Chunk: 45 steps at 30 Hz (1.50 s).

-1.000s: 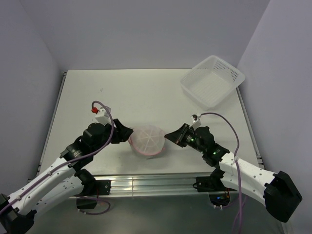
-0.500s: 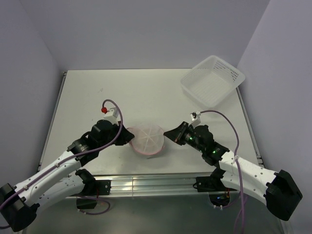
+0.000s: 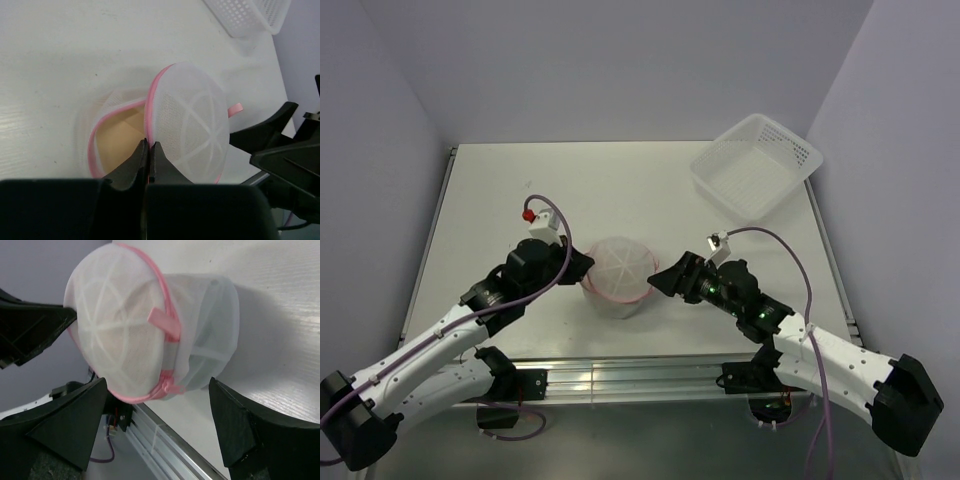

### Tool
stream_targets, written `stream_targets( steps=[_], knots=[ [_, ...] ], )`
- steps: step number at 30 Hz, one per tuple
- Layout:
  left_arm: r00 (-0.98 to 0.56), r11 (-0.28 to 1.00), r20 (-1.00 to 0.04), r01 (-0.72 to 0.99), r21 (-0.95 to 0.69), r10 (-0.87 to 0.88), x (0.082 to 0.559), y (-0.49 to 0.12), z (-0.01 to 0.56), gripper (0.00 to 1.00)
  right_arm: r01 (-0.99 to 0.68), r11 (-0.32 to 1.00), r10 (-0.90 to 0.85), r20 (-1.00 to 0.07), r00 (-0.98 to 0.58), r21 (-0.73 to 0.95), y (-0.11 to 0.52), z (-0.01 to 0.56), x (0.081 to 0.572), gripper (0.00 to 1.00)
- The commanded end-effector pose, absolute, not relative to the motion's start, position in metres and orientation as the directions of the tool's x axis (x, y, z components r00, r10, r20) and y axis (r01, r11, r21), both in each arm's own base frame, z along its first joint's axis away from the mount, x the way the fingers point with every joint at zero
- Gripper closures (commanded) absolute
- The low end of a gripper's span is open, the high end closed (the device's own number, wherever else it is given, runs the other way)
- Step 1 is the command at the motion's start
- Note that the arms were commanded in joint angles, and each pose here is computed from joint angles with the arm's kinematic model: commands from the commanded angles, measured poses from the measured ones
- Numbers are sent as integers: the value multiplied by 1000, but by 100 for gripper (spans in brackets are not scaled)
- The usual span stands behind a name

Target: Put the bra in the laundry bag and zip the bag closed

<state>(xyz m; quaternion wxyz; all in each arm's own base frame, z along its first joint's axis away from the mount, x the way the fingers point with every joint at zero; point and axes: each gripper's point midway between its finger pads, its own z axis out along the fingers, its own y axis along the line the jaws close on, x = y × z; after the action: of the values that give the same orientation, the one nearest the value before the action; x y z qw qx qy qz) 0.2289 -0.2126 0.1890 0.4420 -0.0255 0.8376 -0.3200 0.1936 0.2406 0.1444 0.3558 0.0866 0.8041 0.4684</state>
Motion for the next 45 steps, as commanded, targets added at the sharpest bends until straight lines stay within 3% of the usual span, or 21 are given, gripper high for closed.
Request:
stream_targets(
  steps=[1,8,17,24,28,33,35,39,42,43,45],
  knots=[
    [-507,813,-787,252,-525,-351,250,-209,218,100,-277,509,430,-520,-738,815,254,156,187,10],
    [-493,842,-805,232,-488,-330,253,-201,215,100,-381,464,397,-572,-718,800,269,173,198,10],
    [-508,830,-795,242,-502,-332,253,-204,210,100,-328,510,422,-564,-710,795,269,159,235,7],
    [-518,824,-786,242,-512,-337,253,-204,205,100,-437,396,344,-572,-744,807,296,175,237,8],
    [-528,819,-776,234,-523,-344,253,-203,200,100,-439,376,343,-563,-752,816,303,174,241,23],
    [-525,817,-773,226,-530,-356,253,-200,199,100,-423,388,366,-558,-744,819,304,163,250,34],
    [-516,822,-777,216,-526,-362,256,-197,201,100,-429,377,367,-557,-745,821,306,161,252,51],
    [-487,841,-787,175,-512,-378,263,-189,207,100,-438,360,372,-557,-743,824,303,161,245,61],
    [-471,850,-792,150,-505,-388,267,-185,208,100,-430,367,384,-556,-737,825,294,162,237,72],
    [-464,858,-797,135,-495,-386,269,-182,206,100,-419,379,390,-553,-736,825,290,159,235,79],
    [-463,870,-801,115,-479,-380,273,-179,203,100,-385,406,385,-538,-750,829,284,156,229,84]
  ],
)
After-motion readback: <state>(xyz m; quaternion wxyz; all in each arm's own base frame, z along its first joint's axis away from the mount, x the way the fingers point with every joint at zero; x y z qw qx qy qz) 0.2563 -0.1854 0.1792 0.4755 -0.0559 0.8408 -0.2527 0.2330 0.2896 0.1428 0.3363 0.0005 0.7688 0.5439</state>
